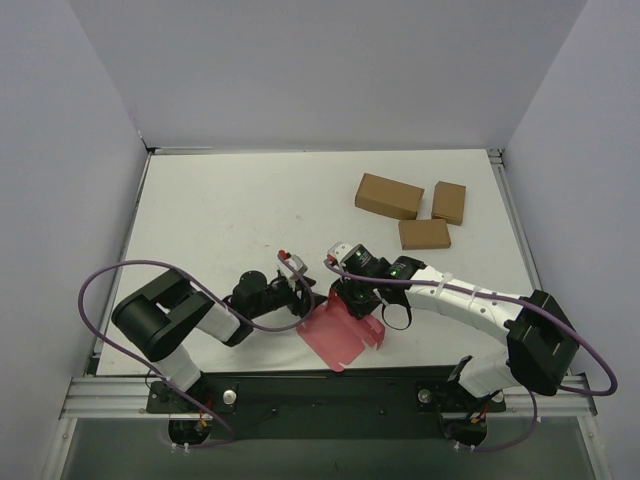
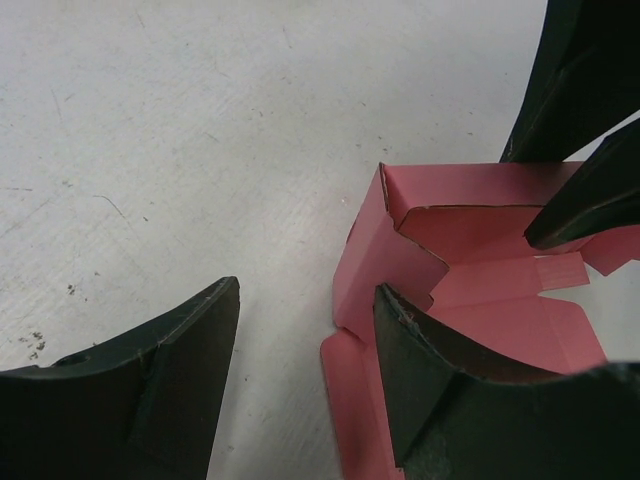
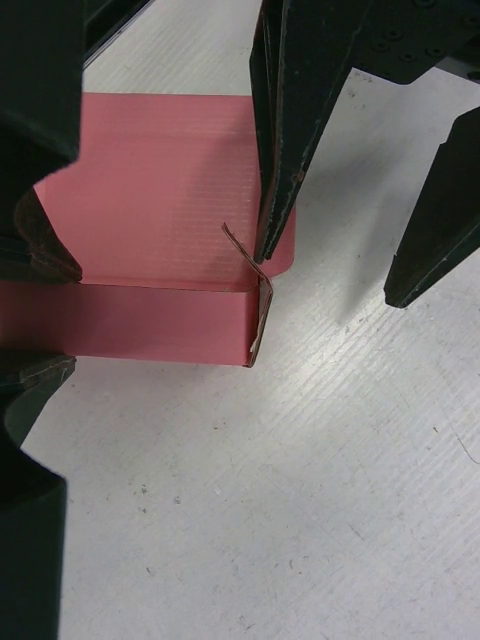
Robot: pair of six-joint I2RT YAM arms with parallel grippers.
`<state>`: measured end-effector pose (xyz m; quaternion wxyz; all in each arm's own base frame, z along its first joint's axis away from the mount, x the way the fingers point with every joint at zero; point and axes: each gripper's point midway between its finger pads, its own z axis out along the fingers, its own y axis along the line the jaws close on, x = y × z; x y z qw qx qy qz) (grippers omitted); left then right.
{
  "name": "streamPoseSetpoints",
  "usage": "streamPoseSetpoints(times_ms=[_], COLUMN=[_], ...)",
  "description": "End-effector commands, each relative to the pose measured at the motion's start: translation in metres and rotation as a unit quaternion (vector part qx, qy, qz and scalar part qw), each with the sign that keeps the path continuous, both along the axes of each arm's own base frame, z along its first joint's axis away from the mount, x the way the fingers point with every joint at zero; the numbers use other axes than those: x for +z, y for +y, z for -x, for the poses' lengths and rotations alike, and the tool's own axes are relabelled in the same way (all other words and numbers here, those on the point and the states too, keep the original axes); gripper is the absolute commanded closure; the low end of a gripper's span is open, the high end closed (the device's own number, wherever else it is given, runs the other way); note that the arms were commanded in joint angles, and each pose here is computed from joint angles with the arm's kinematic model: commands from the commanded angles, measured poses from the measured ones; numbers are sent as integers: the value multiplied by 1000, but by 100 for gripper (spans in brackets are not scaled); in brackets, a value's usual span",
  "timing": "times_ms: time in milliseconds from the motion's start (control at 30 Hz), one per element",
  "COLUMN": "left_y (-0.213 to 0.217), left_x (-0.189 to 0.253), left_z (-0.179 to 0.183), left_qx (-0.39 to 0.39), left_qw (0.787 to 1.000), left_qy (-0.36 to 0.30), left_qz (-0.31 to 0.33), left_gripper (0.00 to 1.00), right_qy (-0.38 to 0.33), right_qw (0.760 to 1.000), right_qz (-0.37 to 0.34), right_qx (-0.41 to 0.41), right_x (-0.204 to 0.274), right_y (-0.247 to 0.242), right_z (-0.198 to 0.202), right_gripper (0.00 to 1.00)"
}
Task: Fold the paper box
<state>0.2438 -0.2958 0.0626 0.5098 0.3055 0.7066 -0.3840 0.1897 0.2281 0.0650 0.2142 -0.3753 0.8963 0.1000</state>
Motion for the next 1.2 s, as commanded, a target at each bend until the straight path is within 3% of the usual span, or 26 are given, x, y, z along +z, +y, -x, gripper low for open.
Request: streamPoseSetpoints(times_ms=[0,133,1167], left_y=[-12,-16,-37], left_x=[11,14,19], left_z=[3,7,-6], left_qx=[-26,-37,-60], left_qw=[999,998,995], left_qy=[-22,-24,-69], left_qz=[25,41,46], left_gripper=[35,39,39], right_qy=[-5,-6,6], right_qw=[1000,1000,1000], right_qz=[8,9,5], right_qx=[3,2,9], right_x=[1,1,-1], right_y=[-5,-6,-3], right_z=[2,2,6], right_gripper=[83,83,82])
